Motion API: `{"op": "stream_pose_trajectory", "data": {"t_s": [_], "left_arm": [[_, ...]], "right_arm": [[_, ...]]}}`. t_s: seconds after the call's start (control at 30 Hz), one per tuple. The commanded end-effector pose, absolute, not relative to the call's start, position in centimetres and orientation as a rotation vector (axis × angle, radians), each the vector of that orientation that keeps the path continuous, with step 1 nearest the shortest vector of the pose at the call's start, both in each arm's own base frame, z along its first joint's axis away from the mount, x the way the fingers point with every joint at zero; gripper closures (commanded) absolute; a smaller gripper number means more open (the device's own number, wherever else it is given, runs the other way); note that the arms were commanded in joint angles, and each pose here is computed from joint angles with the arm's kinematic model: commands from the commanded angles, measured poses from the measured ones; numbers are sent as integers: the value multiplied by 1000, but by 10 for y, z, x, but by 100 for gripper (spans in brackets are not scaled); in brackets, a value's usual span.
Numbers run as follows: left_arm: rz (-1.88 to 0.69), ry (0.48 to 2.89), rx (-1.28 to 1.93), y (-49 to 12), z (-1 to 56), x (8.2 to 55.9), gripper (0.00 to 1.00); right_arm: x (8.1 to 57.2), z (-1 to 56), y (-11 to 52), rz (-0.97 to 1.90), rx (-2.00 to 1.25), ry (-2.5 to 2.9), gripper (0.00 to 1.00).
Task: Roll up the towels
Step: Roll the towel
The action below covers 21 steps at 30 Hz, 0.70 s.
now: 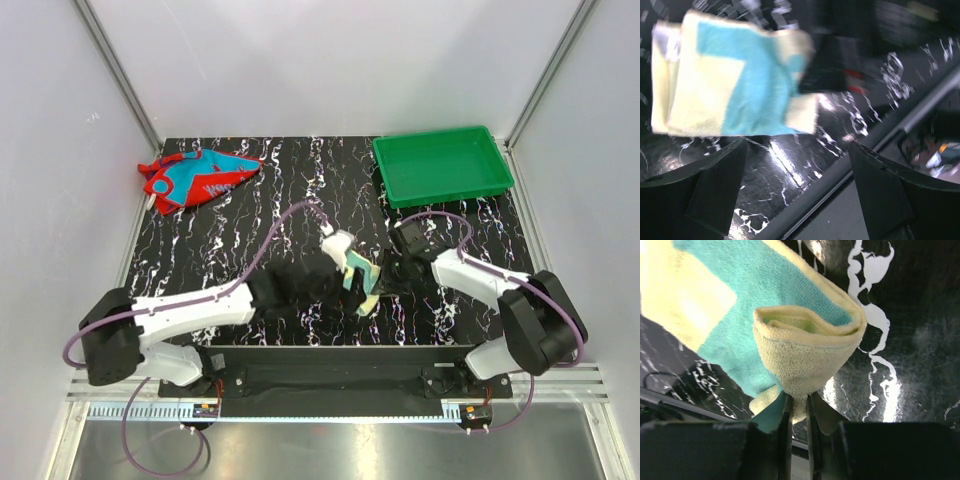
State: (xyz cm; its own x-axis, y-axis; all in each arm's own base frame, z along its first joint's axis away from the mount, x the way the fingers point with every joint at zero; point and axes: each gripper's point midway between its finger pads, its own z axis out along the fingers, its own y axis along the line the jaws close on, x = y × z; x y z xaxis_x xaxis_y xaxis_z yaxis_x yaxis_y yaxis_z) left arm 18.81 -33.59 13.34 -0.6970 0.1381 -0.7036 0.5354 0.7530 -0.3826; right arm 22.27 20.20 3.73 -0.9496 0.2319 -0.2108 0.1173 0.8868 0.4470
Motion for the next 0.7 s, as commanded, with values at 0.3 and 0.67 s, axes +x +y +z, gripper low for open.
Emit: {"op": "stream_pose_trajectory", "data": {"t_s": [0.3,0.67], "left_arm": [[-333,1947,927,-381,125,159,12],[-251,1969,1078,-419,72,151,14]], "right_arm": [[210,33,198,471,124,2956,100],[204,32,203,513,106,2972,100]]}}
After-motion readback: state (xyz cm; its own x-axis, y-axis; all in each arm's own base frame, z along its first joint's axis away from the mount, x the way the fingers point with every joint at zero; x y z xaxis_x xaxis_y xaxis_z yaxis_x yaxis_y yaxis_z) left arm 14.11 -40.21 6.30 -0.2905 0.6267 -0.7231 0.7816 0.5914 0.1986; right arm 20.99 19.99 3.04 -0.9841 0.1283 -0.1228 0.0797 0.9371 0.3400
